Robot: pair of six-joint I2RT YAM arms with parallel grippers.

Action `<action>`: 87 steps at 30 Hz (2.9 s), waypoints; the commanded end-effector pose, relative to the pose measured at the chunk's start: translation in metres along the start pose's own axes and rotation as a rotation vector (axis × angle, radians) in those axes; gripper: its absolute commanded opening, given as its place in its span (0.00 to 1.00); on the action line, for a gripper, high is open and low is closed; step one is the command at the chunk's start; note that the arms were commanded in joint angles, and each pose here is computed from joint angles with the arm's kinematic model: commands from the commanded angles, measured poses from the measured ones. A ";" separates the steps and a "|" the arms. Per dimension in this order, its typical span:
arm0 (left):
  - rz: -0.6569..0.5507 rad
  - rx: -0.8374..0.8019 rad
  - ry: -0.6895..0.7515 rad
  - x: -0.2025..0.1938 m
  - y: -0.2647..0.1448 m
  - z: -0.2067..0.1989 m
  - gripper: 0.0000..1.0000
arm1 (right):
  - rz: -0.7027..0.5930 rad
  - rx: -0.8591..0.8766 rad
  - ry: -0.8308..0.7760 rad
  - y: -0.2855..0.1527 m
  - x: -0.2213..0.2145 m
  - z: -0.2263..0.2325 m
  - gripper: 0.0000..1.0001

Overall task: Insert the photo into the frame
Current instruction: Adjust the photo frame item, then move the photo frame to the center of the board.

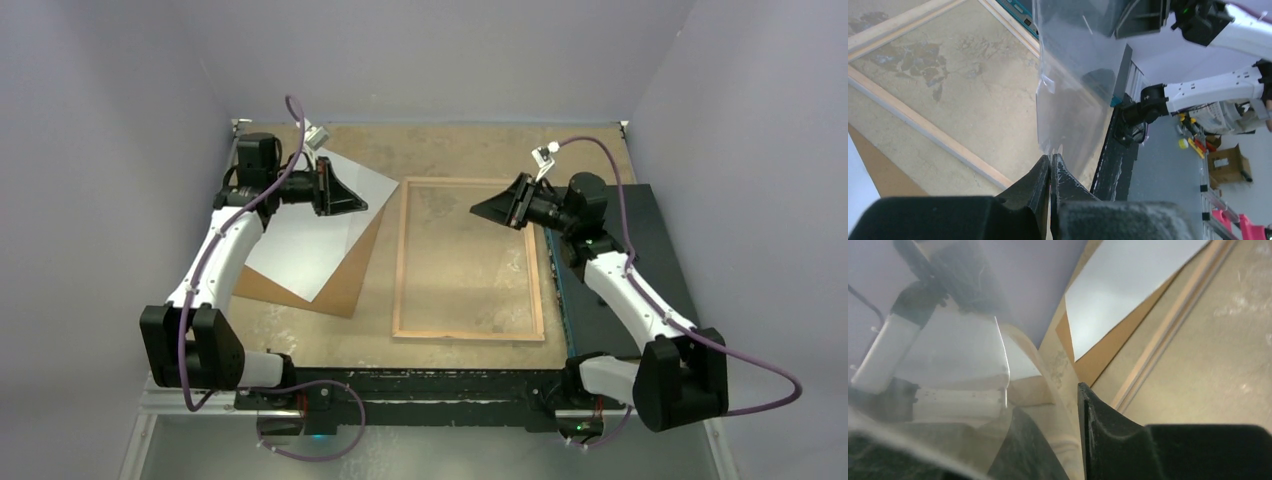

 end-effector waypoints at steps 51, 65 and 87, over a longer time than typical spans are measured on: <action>0.318 0.495 -0.037 -0.103 0.113 0.125 0.56 | 0.123 -0.409 0.089 -0.043 0.046 -0.101 0.00; 0.484 0.583 0.076 -0.135 0.131 0.141 0.32 | 0.134 -0.371 0.120 -0.050 0.019 -0.096 0.00; 0.386 0.528 -0.045 -0.093 0.121 0.114 0.37 | -0.030 -0.180 0.163 -0.048 0.028 -0.055 0.00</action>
Point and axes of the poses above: each gripper's point midway between its finger pads, its own y axis out along the fingers, its own z axis along the line the jaws close on, x = y × z, the point moved 7 cm from there along -y, back along the fingers, and after that the axes turned 1 degree about -y, right-handed, at the moved point
